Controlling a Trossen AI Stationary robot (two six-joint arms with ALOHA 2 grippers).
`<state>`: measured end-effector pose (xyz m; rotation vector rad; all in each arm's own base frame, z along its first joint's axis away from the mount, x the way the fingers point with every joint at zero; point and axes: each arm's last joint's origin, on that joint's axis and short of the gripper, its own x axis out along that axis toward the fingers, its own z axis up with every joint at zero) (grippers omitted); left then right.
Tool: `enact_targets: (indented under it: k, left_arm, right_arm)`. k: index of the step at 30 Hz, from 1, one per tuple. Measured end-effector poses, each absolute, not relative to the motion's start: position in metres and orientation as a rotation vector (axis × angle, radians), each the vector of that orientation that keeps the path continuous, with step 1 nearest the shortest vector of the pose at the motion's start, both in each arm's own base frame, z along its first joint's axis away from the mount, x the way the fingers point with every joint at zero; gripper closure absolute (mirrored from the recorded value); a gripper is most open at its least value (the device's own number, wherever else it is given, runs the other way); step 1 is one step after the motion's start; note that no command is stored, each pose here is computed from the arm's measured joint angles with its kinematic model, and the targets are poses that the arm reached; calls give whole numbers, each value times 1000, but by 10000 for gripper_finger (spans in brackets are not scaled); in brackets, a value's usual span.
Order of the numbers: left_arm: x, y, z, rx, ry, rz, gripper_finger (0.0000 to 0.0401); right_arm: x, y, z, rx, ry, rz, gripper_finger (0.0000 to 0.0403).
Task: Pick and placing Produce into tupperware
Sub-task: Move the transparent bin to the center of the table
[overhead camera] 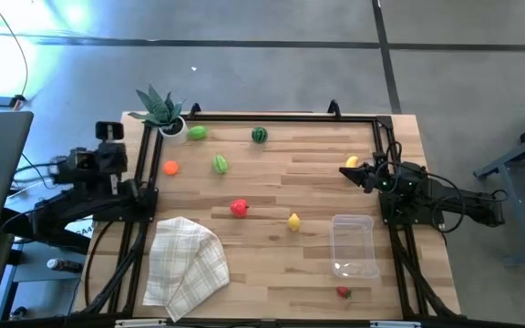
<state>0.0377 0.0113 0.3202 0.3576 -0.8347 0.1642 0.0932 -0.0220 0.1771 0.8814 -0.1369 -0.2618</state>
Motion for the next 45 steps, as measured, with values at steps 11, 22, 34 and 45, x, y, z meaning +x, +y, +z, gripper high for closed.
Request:
enact_targets:
  k: [11,22,34,45]
  left_arm:
    - [99,53,317,146,357,285,400]
    - [126,48,300,216,521,123,401]
    - [130,19,295,364,610,169,401]
    - [130,19,296,360,607,172,400]
  right_arm:
    - [93,-22,182,845,-181,-242,375]
    - [93,-22,186,842,-217,-223,375]
    - [92,-22,192,841,-279,-195,375]
    - [71,-13,254,720,-557,107,375]
